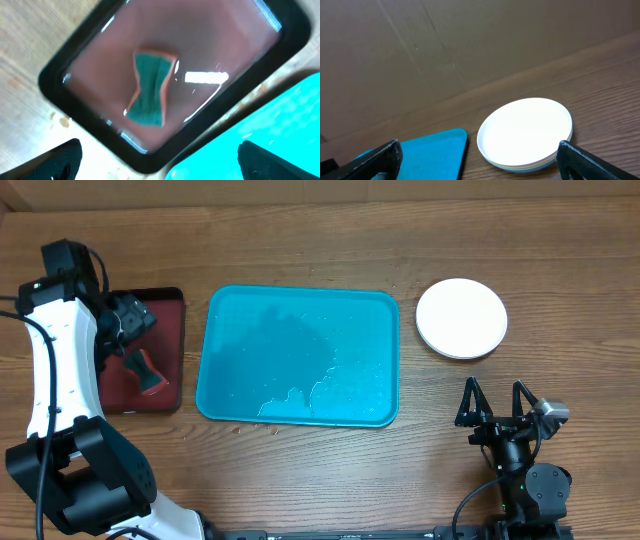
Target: Clean dirty plates on tray and stack at the side
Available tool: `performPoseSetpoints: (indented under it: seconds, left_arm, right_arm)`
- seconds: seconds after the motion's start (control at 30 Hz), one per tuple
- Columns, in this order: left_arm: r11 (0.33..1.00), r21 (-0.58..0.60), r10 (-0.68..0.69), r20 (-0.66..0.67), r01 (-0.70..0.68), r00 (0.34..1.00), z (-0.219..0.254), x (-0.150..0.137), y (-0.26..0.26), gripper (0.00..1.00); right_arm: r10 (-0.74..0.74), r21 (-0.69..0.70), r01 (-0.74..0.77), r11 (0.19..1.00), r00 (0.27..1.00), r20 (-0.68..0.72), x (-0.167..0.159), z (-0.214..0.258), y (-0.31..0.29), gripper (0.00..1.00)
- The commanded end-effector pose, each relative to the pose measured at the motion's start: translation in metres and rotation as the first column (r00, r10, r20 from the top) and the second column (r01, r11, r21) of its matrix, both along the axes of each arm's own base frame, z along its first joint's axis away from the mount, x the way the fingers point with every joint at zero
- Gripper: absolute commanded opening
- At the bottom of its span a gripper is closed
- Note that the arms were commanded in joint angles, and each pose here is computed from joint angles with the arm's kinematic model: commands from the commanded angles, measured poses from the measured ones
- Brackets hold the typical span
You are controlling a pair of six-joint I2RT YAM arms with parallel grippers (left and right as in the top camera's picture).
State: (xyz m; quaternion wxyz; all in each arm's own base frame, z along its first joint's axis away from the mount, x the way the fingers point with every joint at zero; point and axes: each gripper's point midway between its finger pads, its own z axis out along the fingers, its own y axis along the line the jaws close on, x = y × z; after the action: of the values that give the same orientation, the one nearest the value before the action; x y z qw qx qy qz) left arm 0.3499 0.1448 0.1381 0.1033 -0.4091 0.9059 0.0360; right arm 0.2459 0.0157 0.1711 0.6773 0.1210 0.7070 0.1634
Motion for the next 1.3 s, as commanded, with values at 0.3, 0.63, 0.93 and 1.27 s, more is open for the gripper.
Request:
performPoseSetpoints:
  seconds: [0.3,0.63,0.93,1.27]
  left_arm:
    - [0.98,0.114,-0.187,0.219,0.165,0.958,0.096,-0.033,-0.039,1.0]
    - [0.771,0.377,-0.637,0.47,0.513,0.612,0.118,-0.092,-0.13,1.0]
    - [0.77,0.465,-0.637,0.527,0.437,0.562,0.113,-0.141,-0.13,1.0]
    - [0.694,0.553,-0.72,0.522,0.462,0.457,0.082,-0.154,-0.139,1.0]
  right_arm:
    - [0.005,-0.01,-0.005,1.0,1.0,0.006,0.0,-0.001,0.001,1.0]
    - [0.005,-0.01,-0.005,1.0,1.0,0.006,0.0,-0.001,0.001,1.0]
    - [0.005,-0.01,-0.005,1.0,1.0,0.006,0.0,-0.001,0.001,1.0]
    - [0.005,-0.01,-0.005,1.0,1.0,0.006,0.0,-0.001,0.001,1.0]
